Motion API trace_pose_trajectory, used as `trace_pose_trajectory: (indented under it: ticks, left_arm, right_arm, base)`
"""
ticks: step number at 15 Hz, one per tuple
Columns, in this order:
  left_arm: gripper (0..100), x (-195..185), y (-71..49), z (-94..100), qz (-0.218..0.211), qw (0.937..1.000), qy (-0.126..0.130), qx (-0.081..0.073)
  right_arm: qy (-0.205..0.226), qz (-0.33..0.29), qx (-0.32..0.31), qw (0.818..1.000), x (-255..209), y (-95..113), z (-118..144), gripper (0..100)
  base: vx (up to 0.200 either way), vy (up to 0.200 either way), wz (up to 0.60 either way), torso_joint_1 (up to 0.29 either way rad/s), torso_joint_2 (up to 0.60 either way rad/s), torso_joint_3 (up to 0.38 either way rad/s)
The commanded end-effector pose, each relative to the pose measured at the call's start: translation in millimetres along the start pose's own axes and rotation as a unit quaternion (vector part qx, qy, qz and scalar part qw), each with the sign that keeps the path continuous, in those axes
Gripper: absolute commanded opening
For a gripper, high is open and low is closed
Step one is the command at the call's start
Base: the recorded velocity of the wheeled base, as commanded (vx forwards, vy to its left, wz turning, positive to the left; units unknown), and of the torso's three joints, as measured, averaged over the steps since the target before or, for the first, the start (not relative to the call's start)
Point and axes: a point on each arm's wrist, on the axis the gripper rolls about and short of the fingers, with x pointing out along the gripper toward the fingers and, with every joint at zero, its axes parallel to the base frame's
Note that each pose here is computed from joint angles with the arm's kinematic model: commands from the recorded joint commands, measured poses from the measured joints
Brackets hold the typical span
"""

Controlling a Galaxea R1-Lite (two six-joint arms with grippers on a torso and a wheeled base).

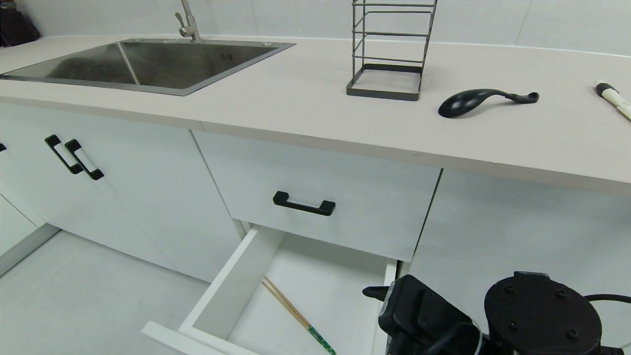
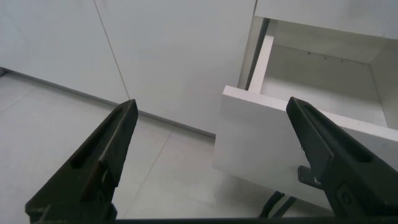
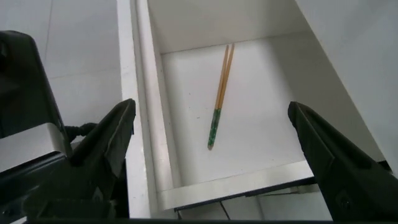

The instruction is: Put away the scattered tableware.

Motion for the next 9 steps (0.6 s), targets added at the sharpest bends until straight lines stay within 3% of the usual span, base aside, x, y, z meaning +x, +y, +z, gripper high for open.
trace_pose_trajectory:
  ticks: [1, 6, 9]
  left_arm:
    - [100, 0.0, 0.0, -0.1, 0.000, 1.0000, 0.000, 0.000]
    - [100, 0.0, 0.0, -0.1, 0.000, 1.0000, 0.000, 0.000]
    - [100, -0.1, 0.0, 0.3, 0.000, 1.0000, -0.001, 0.000]
  right_arm:
    - [-0.005, 0.006, -0.002, 1.000, 1.4, 3.6, 3.2, 100]
    - [0.015, 0.019, -0.007, 1.000, 5.7, 8.1, 14.5, 100]
    - [0.029, 0.023, -0.010, 0.999, 8.8, 8.2, 23.7, 100]
  base:
    - [0.000, 0.000, 0.00, 0.032, -0.05, -0.022]
    - [0.000, 0.000, 0.00, 0.205, -0.10, -0.084]
    - [0.000, 0.000, 0.00, 0.237, -0.57, -0.222]
